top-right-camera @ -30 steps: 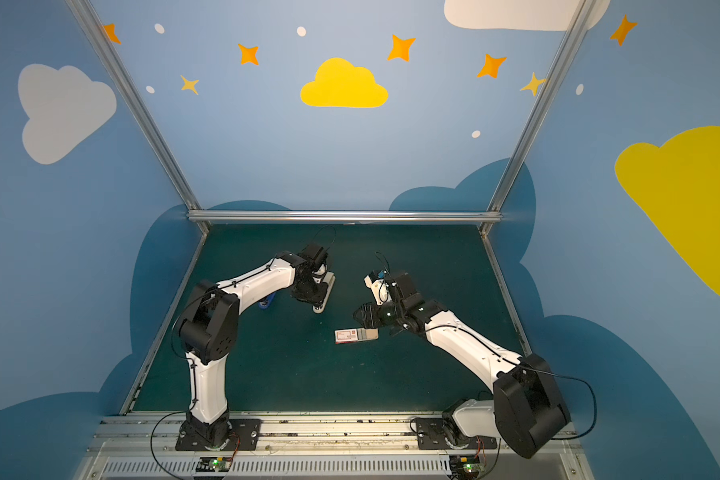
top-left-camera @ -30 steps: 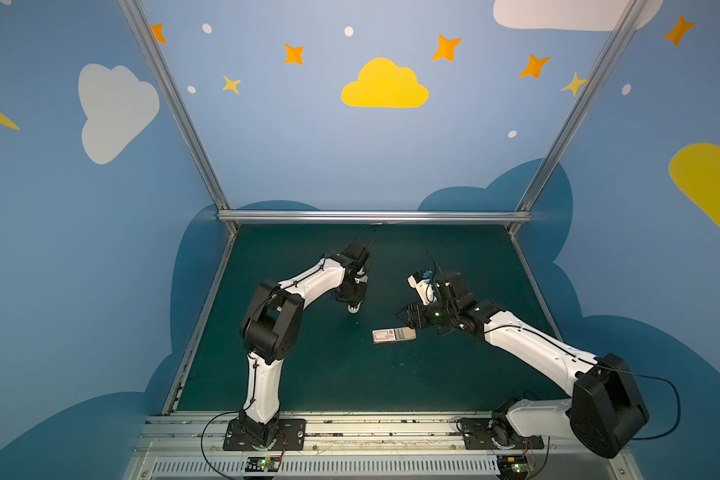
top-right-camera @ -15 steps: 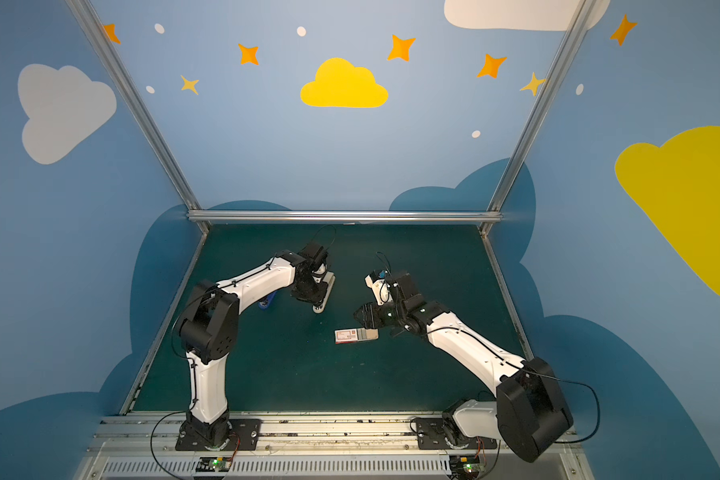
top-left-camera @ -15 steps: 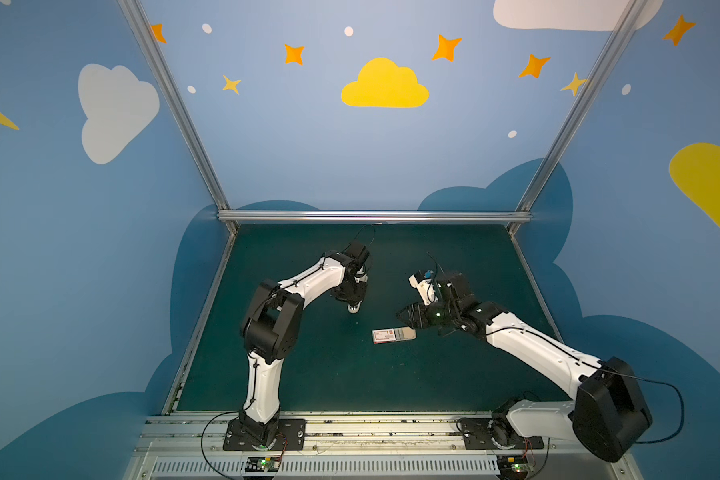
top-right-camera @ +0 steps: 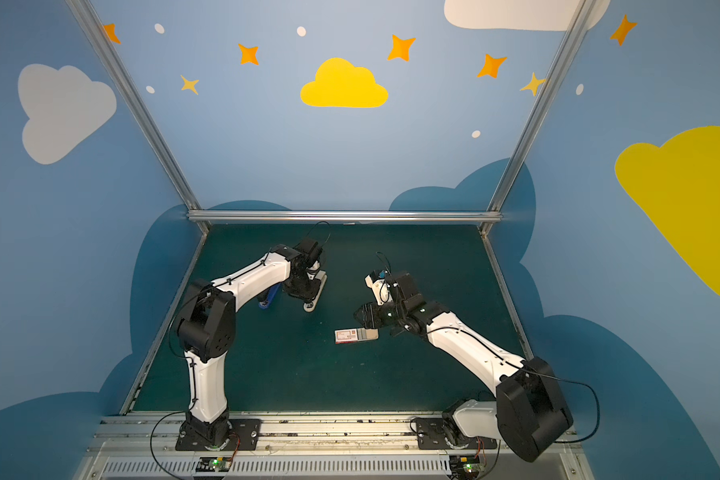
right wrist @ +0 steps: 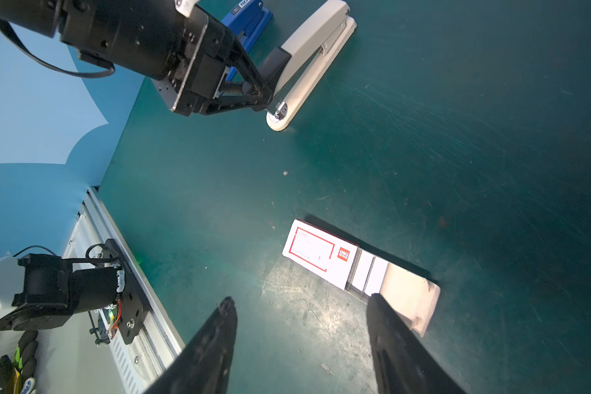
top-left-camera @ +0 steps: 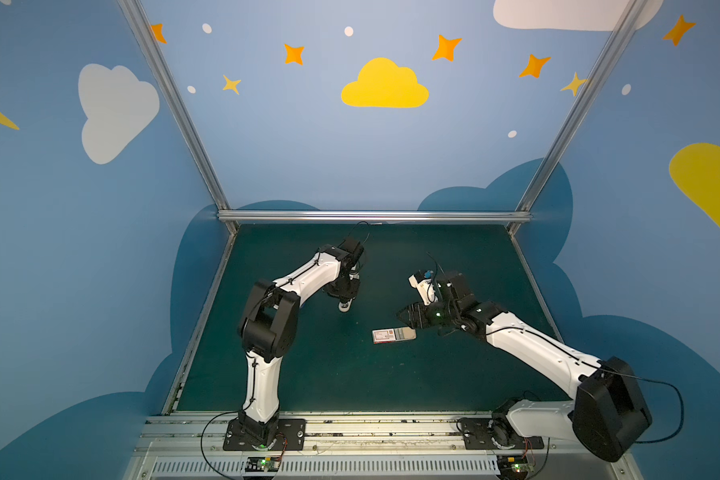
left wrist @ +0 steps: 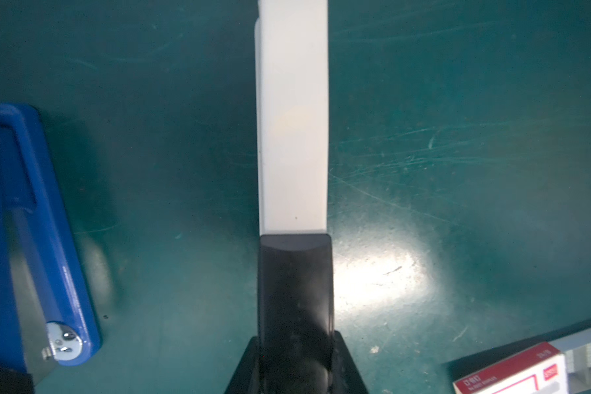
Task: Load the staples into the stapler
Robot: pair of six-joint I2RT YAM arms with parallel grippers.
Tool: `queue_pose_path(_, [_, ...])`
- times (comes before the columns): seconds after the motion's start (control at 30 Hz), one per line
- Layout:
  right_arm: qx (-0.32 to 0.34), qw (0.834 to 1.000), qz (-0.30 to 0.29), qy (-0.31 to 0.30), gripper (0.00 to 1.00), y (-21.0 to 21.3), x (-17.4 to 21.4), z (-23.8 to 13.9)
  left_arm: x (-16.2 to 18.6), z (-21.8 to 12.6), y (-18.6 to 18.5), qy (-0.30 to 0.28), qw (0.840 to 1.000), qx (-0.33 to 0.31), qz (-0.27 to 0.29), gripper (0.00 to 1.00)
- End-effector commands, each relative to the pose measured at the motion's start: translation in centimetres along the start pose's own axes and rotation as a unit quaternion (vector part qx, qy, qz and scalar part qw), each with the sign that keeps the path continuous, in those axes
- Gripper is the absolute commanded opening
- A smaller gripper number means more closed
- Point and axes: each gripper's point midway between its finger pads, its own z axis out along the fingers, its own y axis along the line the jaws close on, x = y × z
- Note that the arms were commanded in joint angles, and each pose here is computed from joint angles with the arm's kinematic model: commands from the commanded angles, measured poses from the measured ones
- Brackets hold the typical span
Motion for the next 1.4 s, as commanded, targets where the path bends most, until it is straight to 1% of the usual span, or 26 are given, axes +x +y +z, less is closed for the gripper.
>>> queue_pose_path(0.0, [-0.003,1.000,0.001,-0.001,0.62,0.2,-0.3,-0.1,2.0,-0.2,2.9,0.034,0.998,-0.045,-0.005,0.06])
queue_pose_path(0.03, [-0.003,1.000,0.000,-0.001,0.62,0.2,-0.3,-0.1,2.1,-0.2,3.2,0.034,0.998,-0.047,-0.008,0.09])
queue_pose_path(0.07, [-0.003,1.000,0.001,-0.001,0.62,0.2,-0.3,-0.1,2.2,-0.3,3.3,0.035,0.998,-0.048,-0.009,0.15])
queue_pose_path(0.1, [-0.003,1.000,0.000,-0.001,0.62,0.2,-0.4,0.0,2.2,-0.4,3.6,0.034,0.998,-0.050,-0.012,0.21])
queue_pose_path(0.13, [-0.003,1.000,0.001,-0.001,0.62,0.2,-0.4,0.0,2.2,-0.5,3.7,0.034,0.998,-0.051,-0.014,0.30])
queue_pose_path(0.23, [-0.003,1.000,0.002,0.001,0.62,0.1,-0.4,0.1,2.0,-1.1,3.4,0.023,0.999,-0.041,-0.019,0.43])
queue_pose_path(0.4, [0.003,1.000,0.004,0.004,0.63,0.0,-0.3,0.0,1.2,-3.1,2.4,-0.015,0.999,-0.007,-0.034,0.53])
queue_pose_path(0.5, [0.009,1.000,0.004,0.004,0.67,-0.2,-0.3,-0.2,1.0,-4.9,2.1,-0.044,0.998,0.010,-0.048,0.57])
queue_pose_path(0.63, [0.019,1.000,0.008,0.004,0.72,-0.6,-0.1,-0.5,1.2,-7.0,2.3,-0.087,0.994,0.020,-0.070,0.68])
queue_pose_path(0.67, [0.023,1.000,0.009,0.004,0.74,-0.8,-0.2,-0.5,1.4,-7.5,2.4,-0.098,0.992,0.022,-0.076,0.77])
queue_pose_path(0.7, [0.031,0.999,0.013,0.004,0.75,-1.1,-0.2,-0.6,1.7,-7.9,2.6,-0.110,0.990,0.021,-0.085,1.00])
queue_pose_path(0.8, [0.051,0.999,0.018,-0.003,0.79,-1.8,-0.5,-1.1,2.5,-9.3,3.4,-0.148,0.983,0.017,-0.108,0.99])
queue_pose_path(0.9, [0.077,0.997,0.024,-0.015,0.84,-2.9,-1.2,-1.8,3.3,-10.6,4.5,-0.193,0.972,0.008,-0.134,0.99])
queue_pose_path(1.0, [0.131,0.990,0.021,-0.044,0.84,-4.7,-2.3,-2.7,4.0,-12.1,6.7,-0.257,0.949,-0.022,-0.180,0.99])
queue_pose_path(1.1, [0.203,0.975,0.027,-0.086,0.84,-6.7,-4.1,-4.4,4.6,-13.3,8.8,-0.316,0.923,-0.047,-0.212,0.99])
queue_pose_path(1.17, [0.260,0.957,0.024,-0.124,0.84,-8.3,-5.4,-5.9,5.1,-13.9,10.5,-0.348,0.904,-0.063,-0.241,0.99])
queue_pose_path(1.2, [0.287,0.947,0.023,-0.142,0.84,-9.1,-6.0,-6.6,5.3,-14.0,11.3,-0.357,0.896,-0.068,-0.254,0.99])
queue_pose_path(1.3, [0.388,0.899,0.017,-0.203,0.85,-11.8,-7.5,-9.7,6.1,-14.1,14.3,-0.362,0.881,-0.100,-0.288,0.99])
queue_pose_path(1.37, [0.445,0.861,-0.015,-0.244,0.85,-13.1,-8.3,-11.8,6.6,-13.3,16.2,-0.355,0.881,-0.137,-0.283,0.99])
